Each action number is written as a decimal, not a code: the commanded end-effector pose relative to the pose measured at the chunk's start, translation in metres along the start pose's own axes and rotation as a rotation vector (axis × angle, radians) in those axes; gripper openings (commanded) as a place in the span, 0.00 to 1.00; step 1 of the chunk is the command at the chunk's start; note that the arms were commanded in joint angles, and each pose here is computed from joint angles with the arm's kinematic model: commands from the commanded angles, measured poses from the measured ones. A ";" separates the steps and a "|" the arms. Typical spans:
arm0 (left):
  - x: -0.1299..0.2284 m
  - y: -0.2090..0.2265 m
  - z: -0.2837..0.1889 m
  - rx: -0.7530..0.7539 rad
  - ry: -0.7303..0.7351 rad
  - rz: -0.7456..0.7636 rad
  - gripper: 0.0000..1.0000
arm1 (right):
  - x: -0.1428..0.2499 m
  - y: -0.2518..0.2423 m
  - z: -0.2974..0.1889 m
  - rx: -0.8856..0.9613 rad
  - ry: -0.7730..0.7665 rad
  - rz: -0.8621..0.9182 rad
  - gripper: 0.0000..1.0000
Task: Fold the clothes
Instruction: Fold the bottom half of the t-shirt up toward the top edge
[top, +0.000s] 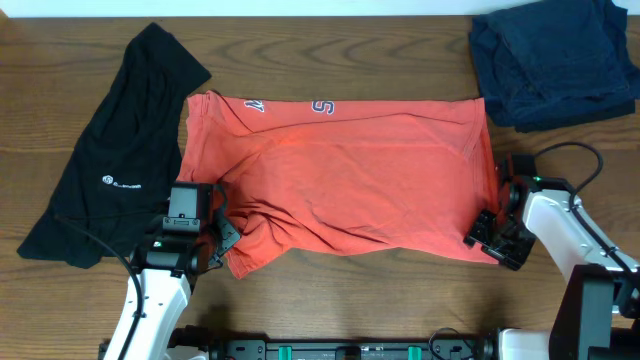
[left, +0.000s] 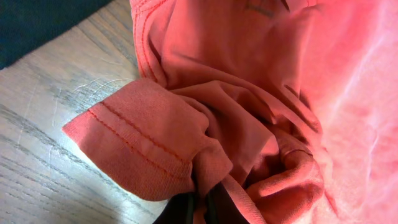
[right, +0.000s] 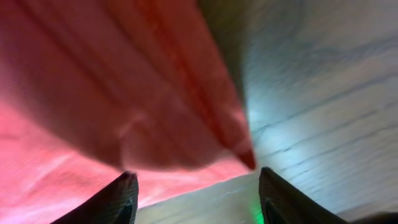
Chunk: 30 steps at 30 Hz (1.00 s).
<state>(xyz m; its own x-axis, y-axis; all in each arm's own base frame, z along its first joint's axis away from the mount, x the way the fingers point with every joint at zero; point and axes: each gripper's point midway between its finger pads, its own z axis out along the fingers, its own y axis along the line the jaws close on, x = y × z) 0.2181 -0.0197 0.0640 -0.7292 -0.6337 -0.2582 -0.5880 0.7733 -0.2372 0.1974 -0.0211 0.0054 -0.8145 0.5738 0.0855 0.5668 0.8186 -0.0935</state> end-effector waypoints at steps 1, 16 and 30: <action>-0.009 -0.002 -0.006 -0.006 -0.031 -0.017 0.06 | -0.005 -0.011 0.004 0.039 -0.034 0.015 0.58; -0.004 0.003 -0.006 -0.026 -0.013 -0.015 0.06 | -0.006 -0.010 0.016 0.024 -0.059 -0.018 0.10; -0.003 0.005 -0.027 -0.028 -0.010 0.024 0.06 | -0.009 0.008 -0.038 -0.104 -0.109 -0.157 0.01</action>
<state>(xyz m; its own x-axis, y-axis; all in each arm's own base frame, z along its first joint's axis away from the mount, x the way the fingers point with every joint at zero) 0.1967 -0.0169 0.0646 -0.7411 -0.6403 -0.2022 -0.6143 0.7681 -0.1807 0.1899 -0.0179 0.0121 -0.8750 0.4779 0.0781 0.4752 0.8784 -0.0511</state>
